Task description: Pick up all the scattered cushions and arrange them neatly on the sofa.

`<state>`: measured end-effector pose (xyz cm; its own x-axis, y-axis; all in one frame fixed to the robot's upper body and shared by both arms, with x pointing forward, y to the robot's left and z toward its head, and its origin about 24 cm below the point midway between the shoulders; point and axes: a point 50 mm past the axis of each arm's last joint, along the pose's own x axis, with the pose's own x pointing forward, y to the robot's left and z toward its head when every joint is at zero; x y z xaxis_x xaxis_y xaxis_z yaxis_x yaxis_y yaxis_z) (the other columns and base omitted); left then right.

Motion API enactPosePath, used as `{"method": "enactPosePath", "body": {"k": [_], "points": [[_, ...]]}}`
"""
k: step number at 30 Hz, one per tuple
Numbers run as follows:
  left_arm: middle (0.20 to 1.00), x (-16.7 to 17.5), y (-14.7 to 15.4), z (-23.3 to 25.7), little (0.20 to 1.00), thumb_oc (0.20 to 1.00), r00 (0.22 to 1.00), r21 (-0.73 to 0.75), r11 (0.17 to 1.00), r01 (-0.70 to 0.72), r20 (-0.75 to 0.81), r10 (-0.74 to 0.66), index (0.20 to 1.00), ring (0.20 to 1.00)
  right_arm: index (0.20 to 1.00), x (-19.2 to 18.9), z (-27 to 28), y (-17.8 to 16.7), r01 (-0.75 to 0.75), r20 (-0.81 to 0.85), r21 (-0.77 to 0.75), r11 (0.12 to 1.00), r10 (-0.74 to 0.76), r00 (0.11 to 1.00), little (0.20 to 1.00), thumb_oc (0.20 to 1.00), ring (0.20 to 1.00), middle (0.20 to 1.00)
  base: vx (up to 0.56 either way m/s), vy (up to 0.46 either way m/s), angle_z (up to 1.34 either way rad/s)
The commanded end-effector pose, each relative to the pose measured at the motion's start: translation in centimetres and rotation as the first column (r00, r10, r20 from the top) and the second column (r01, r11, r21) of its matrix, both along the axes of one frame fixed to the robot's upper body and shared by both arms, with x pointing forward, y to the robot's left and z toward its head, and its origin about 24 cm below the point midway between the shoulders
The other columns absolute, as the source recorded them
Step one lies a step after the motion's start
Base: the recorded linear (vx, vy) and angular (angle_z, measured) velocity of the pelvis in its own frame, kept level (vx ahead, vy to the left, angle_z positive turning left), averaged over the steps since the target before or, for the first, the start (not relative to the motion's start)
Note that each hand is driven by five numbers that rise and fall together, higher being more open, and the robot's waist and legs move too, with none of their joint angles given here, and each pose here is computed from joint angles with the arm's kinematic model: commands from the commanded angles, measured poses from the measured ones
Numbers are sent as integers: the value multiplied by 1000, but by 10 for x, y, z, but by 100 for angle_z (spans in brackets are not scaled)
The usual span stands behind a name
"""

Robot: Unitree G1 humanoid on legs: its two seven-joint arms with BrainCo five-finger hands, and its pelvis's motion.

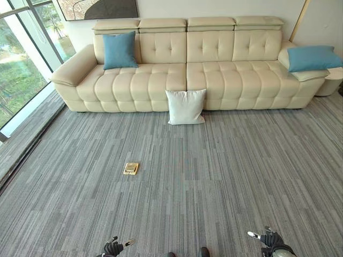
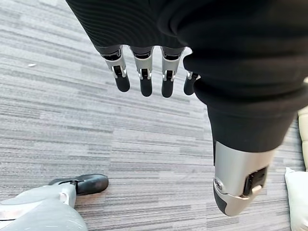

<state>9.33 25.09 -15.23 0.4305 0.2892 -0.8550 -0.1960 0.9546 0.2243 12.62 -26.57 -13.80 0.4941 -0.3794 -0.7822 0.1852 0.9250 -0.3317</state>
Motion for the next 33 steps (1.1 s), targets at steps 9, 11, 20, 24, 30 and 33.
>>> {"method": "enactPosePath", "body": {"k": [9,11,20,24,30,33], "points": [[1000,18,1,4,1000,1000,999,18,999,37,37,-38,1000,1000,1000,21,7,3,-6,70,9,1000,6,998,1000,1000,1000,1000,4,1,0],[1000,17,-3,3,1000,1000,998,12,998,56,27,-56,1000,1000,1000,19,5,5,-10,63,12,1000,9,998,1000,1000,1000,1000,0,0,0],[1000,18,-12,1,1000,1000,997,-26,997,77,32,-76,1000,1000,1000,15,1,13,-30,50,39,999,29,998,1000,1000,1000,1000,0,0,0],[1000,25,-12,3,1000,1000,994,-26,995,94,53,-92,1000,1000,1000,14,0,14,-36,43,51,998,33,999,1000,1000,1000,1000,0,0,0],[1000,31,-10,6,1000,1000,994,-19,997,74,82,-72,1000,1000,1000,14,0,13,-28,36,49,998,26,999,1000,1000,1000,1000,-2,14,0],[1000,33,-7,7,1000,1000,994,-6,997,74,81,-73,1000,1000,1000,17,1,14,-45,29,43,998,43,999,1000,1000,1000,1000,15,78,-1]]}}
